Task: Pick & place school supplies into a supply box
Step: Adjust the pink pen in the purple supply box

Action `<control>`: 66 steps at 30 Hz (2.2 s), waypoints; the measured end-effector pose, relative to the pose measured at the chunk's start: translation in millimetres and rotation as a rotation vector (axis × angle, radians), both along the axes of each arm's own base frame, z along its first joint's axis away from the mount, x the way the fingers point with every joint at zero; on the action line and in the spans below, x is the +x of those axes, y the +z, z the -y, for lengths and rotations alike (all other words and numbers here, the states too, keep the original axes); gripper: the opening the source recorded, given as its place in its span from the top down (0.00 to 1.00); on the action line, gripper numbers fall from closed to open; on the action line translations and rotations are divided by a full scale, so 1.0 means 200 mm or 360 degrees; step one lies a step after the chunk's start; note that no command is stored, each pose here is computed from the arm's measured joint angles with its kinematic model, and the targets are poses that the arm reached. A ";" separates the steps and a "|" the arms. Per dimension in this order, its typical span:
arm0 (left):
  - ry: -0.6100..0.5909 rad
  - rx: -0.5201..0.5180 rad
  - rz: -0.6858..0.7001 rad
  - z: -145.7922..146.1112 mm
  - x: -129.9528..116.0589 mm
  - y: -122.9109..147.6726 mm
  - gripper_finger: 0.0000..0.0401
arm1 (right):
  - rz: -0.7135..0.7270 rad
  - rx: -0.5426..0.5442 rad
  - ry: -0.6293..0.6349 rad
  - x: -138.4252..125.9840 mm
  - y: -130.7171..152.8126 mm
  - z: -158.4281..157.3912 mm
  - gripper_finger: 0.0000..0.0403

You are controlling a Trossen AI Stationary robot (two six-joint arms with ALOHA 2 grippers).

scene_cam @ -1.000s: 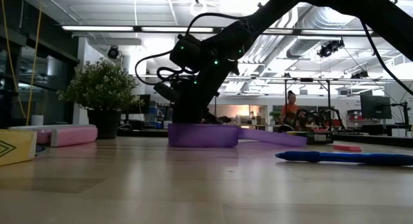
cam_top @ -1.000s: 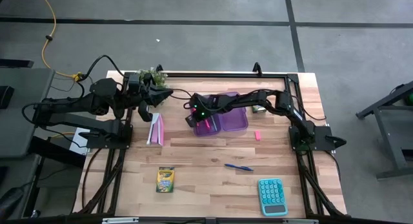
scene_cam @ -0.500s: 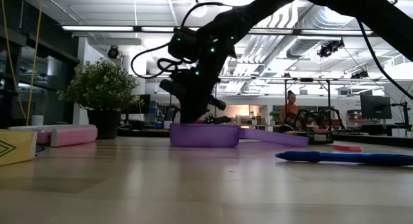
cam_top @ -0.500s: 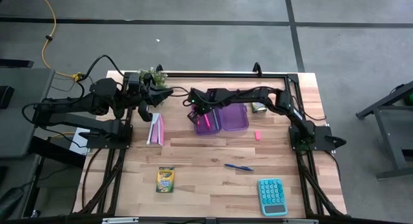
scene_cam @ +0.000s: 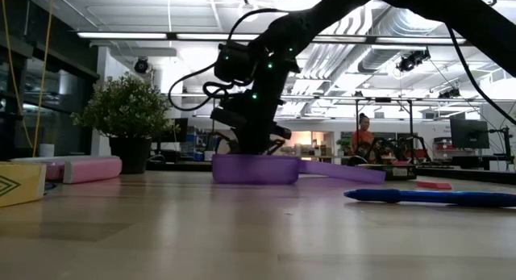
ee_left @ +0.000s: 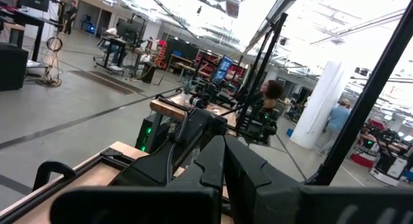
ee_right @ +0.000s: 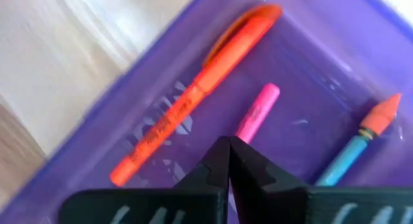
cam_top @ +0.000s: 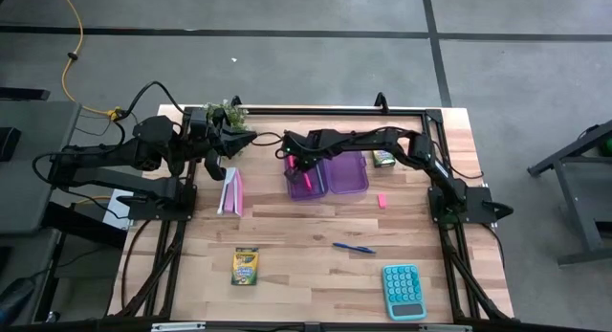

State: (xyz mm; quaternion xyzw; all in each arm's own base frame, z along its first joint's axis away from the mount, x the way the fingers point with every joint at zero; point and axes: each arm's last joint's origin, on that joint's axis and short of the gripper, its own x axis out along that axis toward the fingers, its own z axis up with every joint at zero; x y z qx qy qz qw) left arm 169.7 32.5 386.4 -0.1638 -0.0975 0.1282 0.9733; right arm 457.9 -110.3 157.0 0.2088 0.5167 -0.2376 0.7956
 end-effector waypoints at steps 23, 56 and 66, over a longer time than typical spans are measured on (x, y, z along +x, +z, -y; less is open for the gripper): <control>0.0002 0.0000 -0.0004 0.00 0.00 0.00 1.00 | -0.0183 0.0042 0.0111 -0.01 -0.01 0.00 1.00; 0.0004 0.0010 -0.0009 0.00 0.00 0.00 1.00 | -0.0218 0.0197 0.0352 0.02 -0.01 -0.17 1.00; 0.0004 0.0010 -0.0009 0.00 0.00 0.00 1.00 | -0.0433 0.0120 0.0457 -0.04 -0.02 -0.14 1.00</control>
